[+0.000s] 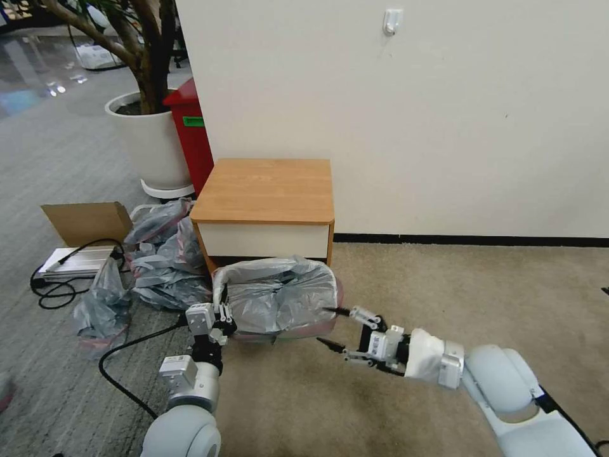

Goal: Pick up the garbage bag from the table and place it over the trash can.

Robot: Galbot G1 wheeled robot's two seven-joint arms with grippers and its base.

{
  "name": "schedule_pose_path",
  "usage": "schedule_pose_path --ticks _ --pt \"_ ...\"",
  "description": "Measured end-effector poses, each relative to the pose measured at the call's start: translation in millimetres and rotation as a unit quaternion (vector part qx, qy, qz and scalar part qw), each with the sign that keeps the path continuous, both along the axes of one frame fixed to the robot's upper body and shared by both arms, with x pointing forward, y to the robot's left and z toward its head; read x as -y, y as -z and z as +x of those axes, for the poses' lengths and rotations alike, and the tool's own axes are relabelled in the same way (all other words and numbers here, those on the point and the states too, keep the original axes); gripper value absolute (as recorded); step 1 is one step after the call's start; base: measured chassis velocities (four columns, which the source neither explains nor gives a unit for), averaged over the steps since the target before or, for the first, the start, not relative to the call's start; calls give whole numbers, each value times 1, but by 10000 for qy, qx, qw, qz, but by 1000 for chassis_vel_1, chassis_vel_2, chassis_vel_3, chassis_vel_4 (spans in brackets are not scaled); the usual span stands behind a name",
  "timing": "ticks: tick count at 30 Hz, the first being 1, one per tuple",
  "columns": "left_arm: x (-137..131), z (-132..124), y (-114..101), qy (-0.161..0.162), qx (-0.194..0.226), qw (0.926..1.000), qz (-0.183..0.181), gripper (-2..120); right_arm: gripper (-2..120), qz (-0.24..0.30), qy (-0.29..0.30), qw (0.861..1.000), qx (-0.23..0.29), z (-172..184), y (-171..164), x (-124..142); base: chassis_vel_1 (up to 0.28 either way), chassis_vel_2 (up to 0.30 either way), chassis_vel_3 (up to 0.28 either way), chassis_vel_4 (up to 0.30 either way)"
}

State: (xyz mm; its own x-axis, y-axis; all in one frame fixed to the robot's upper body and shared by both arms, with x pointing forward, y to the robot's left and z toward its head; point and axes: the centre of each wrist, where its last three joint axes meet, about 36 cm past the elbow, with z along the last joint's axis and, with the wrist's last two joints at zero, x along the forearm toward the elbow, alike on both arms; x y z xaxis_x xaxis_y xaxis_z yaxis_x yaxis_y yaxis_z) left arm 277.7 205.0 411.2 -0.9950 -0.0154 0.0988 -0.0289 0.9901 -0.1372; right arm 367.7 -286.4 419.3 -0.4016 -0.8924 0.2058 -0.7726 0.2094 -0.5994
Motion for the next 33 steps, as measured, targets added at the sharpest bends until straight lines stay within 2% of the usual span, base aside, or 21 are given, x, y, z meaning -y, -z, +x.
schedule_pose_path --ticks 2,4,8,16,33 --pt "0 0 0 5 3 10000 -4 6 81 -44 -16 10000 9 1 0 0 0 0 0 0" --pt "1 0 0 15 1 10000 -12 6 92 -223 -65 9997 31 5 0 -1 0 0 0 0" --pt "2 -1 0 26 -9 10000 -21 6 99 -398 -114 9991 11 7 2 1 0 0 0 0" --pt "5 -2 0 45 -12 10000 -67 6 100 -696 -230 9973 -90 8 9 3 0 0 0 0" --pt "6 0 0 -12 -20 9999 -139 6 100 -714 -394 9964 -233 1 16 -3 0 0 0 0"
